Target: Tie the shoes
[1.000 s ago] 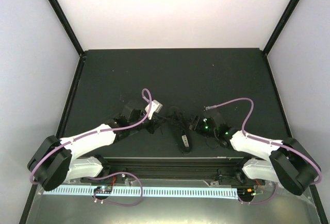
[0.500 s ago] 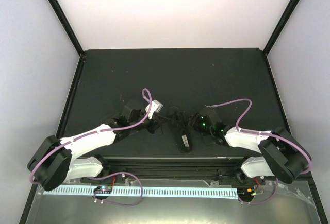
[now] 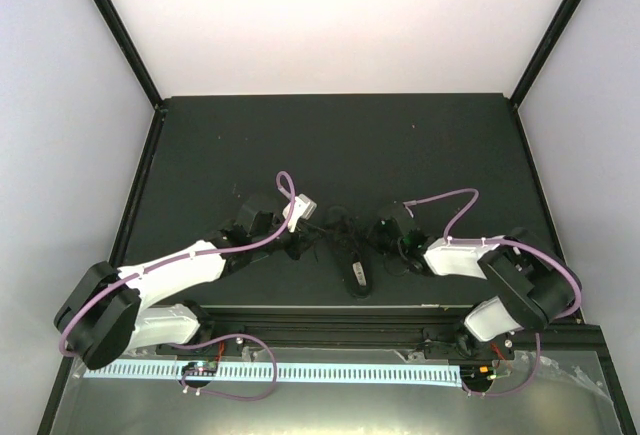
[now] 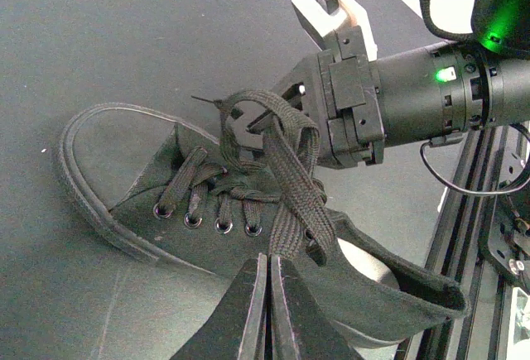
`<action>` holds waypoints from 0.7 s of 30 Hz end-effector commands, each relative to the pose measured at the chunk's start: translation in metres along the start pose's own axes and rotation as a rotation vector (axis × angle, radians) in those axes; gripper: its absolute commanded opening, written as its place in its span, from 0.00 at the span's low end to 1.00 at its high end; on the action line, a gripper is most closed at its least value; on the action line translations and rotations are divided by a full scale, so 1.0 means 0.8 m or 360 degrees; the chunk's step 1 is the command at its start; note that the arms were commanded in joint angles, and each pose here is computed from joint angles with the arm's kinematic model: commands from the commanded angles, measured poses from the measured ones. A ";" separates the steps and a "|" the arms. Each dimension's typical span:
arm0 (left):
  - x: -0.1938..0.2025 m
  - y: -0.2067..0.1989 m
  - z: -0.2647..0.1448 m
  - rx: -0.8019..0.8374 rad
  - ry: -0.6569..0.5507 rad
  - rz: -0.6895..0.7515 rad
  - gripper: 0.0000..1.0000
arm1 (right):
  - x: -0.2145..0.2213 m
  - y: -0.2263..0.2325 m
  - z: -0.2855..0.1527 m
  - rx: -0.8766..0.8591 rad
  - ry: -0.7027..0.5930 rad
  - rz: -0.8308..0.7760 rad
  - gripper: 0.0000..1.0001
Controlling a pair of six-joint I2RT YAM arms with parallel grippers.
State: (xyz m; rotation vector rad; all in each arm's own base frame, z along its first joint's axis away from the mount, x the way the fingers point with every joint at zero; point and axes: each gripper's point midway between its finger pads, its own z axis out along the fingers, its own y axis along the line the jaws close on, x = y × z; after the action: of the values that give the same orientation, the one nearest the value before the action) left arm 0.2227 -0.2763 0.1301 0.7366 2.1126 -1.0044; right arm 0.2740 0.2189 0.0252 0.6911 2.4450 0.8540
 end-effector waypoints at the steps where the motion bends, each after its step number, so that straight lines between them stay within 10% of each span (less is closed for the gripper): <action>1: -0.006 -0.005 -0.002 0.0036 -0.0036 0.0022 0.02 | -0.021 0.023 -0.004 -0.0102 -0.0085 0.0015 0.04; 12: -0.006 0.010 0.009 -0.0012 -0.0015 -0.0066 0.02 | -0.074 0.157 -0.182 -0.0756 -0.0467 -0.0601 0.02; 21: -0.051 0.021 0.035 0.0003 0.0020 -0.0046 0.02 | 0.086 0.212 -0.266 -0.1403 0.0078 -0.1290 0.02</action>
State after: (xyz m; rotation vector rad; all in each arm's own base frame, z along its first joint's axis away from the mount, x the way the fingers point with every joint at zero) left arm 0.2477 -0.2851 0.1190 0.6921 2.1892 -0.9998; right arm 0.2162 0.2455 0.2763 -0.1973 1.8079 1.2785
